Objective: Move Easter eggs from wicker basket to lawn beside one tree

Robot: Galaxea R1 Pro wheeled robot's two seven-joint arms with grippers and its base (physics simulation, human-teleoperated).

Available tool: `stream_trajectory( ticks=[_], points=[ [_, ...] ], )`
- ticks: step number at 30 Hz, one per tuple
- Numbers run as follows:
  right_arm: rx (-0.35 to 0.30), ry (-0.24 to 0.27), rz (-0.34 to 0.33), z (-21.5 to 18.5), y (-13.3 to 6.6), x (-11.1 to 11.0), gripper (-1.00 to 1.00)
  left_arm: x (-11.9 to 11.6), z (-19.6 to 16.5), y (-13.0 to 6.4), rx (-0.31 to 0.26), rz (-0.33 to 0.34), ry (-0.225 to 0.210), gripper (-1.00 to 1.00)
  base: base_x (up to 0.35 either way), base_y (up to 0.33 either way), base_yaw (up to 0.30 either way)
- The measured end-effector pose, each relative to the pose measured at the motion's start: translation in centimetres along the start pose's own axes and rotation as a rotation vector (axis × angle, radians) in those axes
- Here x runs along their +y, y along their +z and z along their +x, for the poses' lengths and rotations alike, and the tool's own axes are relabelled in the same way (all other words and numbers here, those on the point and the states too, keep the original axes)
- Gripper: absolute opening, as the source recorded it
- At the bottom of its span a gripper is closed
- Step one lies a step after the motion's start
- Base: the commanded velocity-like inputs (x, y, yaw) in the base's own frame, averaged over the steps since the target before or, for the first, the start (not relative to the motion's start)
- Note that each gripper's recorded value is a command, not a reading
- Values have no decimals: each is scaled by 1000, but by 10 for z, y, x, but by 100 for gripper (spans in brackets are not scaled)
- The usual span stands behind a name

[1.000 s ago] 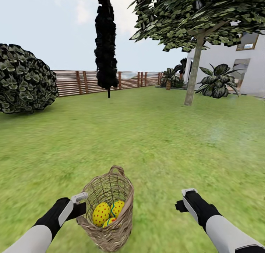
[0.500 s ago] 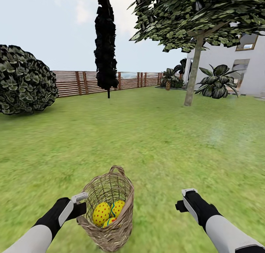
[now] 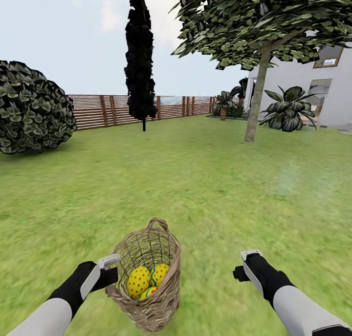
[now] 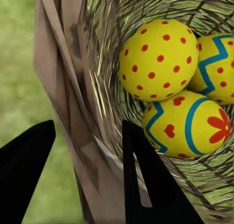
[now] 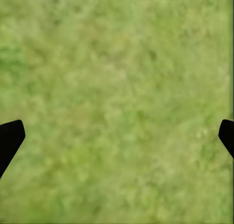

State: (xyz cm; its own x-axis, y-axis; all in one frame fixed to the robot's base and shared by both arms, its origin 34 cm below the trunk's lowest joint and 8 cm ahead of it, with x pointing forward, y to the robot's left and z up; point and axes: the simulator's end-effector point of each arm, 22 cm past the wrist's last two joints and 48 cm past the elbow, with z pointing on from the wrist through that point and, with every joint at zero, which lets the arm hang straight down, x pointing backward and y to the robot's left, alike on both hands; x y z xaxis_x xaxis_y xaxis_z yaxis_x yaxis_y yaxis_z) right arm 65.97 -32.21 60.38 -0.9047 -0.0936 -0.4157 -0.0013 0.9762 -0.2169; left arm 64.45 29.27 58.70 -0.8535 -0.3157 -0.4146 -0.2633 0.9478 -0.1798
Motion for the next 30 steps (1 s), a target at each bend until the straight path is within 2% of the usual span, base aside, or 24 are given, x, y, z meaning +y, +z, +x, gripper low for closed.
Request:
stream_trajectory(
  ticks=[9,14,21,30],
  points=[
    [0,-1,0,-8,-14,-3,100,-2,-7,-14,5,-5,6,-100,324,-91,-7],
    [1,0,-1,-13,-22,-5,100,-4,-9,-21,10,-3,1,-100,327,-29,-239],
    [0,-2,0,-19,-32,-8,100,-6,-14,-31,11,-6,3,-100,327,0,-25],
    [-1,5,-3,-27,-47,-11,100,-9,-23,-46,7,-6,4,-100,327,0,-280]
  ],
)
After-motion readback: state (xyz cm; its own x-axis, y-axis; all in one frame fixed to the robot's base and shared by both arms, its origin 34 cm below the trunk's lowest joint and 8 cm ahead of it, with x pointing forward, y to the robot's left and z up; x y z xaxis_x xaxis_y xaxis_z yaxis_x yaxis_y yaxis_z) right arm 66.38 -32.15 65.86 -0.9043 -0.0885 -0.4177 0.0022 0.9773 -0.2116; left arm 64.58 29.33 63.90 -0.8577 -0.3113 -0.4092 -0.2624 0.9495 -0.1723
